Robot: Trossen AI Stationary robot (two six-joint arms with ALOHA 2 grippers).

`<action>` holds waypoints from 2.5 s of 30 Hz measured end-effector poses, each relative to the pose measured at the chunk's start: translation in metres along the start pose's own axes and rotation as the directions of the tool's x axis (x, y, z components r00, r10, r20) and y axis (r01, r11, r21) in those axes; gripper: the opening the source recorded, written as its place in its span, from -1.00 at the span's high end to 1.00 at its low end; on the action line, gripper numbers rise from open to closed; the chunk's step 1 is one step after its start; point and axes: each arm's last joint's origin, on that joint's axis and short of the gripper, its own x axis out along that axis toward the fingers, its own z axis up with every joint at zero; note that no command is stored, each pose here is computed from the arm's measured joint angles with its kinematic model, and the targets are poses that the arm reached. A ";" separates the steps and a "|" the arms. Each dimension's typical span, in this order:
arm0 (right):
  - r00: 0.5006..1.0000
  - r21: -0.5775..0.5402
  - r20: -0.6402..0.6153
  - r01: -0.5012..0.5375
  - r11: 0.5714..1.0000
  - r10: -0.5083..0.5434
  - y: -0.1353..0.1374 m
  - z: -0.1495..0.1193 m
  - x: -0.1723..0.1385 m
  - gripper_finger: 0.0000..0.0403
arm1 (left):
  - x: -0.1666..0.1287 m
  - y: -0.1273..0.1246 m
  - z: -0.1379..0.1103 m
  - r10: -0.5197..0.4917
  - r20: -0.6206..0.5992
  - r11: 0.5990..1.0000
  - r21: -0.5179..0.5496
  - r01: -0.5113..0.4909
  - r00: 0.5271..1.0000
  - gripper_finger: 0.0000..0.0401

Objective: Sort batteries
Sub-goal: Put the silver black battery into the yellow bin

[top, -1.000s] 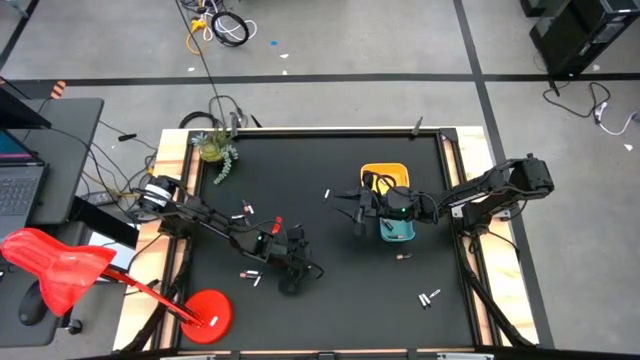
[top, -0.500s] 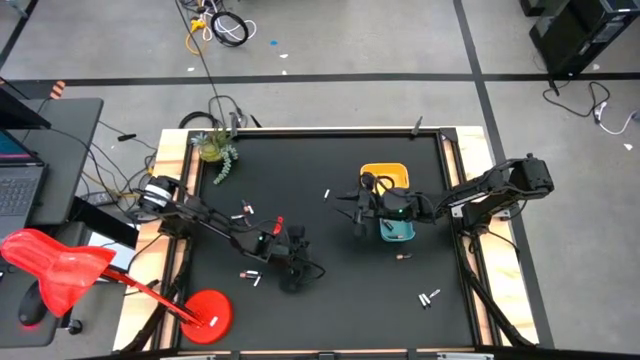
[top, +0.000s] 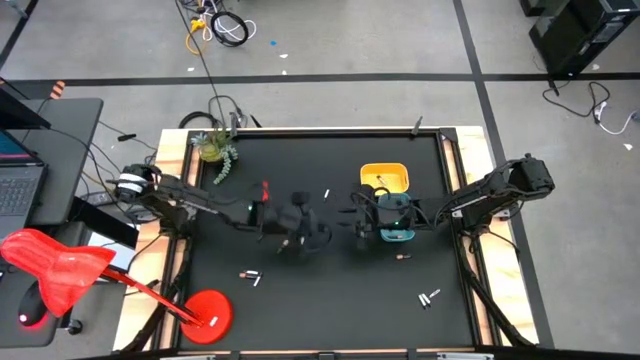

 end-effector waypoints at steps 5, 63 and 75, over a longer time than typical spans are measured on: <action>0.999 0.008 0.036 0.010 1.000 -0.010 0.002 0.004 -0.001 0.08 | 0.007 0.028 0.013 -0.031 0.185 0.998 -0.039 0.039 0.982 1.00; 0.956 0.144 -0.094 0.288 0.947 -0.277 -0.067 -0.007 0.005 0.88 | -0.043 0.049 0.010 0.261 -0.061 0.955 -0.131 -0.267 0.963 -0.18; 0.765 0.230 -0.473 0.586 0.777 -0.437 -0.121 -0.048 -0.013 0.69 | -0.076 0.041 -0.043 0.196 -0.580 0.923 -0.162 -0.348 0.790 -0.05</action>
